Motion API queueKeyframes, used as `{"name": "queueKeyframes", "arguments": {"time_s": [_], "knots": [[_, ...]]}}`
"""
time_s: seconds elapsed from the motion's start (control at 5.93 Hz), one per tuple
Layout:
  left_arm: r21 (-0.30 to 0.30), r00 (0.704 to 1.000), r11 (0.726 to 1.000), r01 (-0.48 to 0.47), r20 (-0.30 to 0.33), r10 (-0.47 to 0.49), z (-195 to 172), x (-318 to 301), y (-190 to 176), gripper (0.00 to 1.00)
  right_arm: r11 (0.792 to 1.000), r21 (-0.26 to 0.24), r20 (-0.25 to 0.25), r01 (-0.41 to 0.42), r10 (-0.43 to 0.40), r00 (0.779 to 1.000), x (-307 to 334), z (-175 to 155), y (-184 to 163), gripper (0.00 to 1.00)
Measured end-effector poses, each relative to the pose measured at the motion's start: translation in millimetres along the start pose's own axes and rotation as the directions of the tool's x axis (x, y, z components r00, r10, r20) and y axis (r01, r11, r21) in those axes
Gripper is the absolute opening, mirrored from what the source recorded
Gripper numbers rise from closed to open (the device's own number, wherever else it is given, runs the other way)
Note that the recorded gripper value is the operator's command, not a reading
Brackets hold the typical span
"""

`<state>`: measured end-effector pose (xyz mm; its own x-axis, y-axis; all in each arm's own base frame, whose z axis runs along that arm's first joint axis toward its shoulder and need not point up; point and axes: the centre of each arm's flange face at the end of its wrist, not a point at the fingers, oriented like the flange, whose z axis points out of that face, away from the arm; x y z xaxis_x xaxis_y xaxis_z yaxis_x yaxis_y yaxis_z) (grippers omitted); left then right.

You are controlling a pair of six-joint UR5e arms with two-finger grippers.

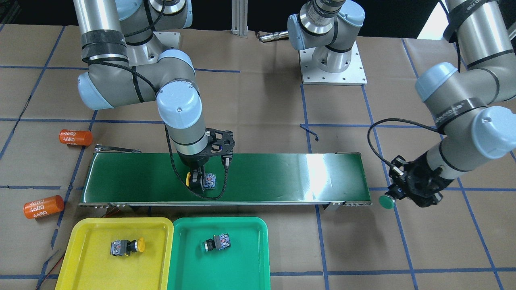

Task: Sort buttons by color to trays
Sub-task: 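Carry yellow button into yellow tray with right while left places green button on belt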

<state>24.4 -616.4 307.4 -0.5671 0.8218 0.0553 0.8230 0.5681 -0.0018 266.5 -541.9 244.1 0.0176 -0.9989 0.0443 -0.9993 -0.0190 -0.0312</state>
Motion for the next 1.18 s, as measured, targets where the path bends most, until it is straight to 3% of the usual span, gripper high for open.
{"name": "queueKeyframes", "arguments": {"time_s": [0.17,0.34,0.51,0.67,0.84,1.01,1.18], "knots": [[-0.013,0.993,0.993,-0.115,-0.024,0.115,-3,30,-33,0.01,1.0,-0.02,0.001,0.001,-0.001,1.0,3,3,14,0.45],[-0.022,0.969,0.97,-0.242,-0.049,0.241,4,58,-57,0.01,0.999,-0.048,-0.003,0.014,-0.014,1.0,6,4,24,0.24],[-0.025,0.934,0.936,-0.352,-0.069,0.35,13,81,-70,0.06,0.997,-0.072,-0.013,0.021,-0.022,1.0,9,-1,34,0.19],[-0.025,0.905,0.907,-0.421,-0.083,0.417,23,96,-74,0.17,0.994,-0.102,-0.038,0.034,-0.038,0.999,14,-17,52,0.21],[-0.026,0.893,0.896,-0.443,-0.095,0.439,33,106,-73,0.25,0.991,-0.126,-0.069,0.051,-0.06,0.996,22,-41,82,0.21],[-0.028,0.889,0.893,-0.45,-0.111,0.444,46,113,-70,0.82,0.988,-0.141,-0.102,0.07,-0.085,0.991,36,-63,115,0.21],[-0.033,0.888,0.891,-0.452,-0.108,0.447,56,114,-68,0.98,0.985,-0.15,-0.136,0.086,-0.107,0.985,61,-77,140,0.21]]}}
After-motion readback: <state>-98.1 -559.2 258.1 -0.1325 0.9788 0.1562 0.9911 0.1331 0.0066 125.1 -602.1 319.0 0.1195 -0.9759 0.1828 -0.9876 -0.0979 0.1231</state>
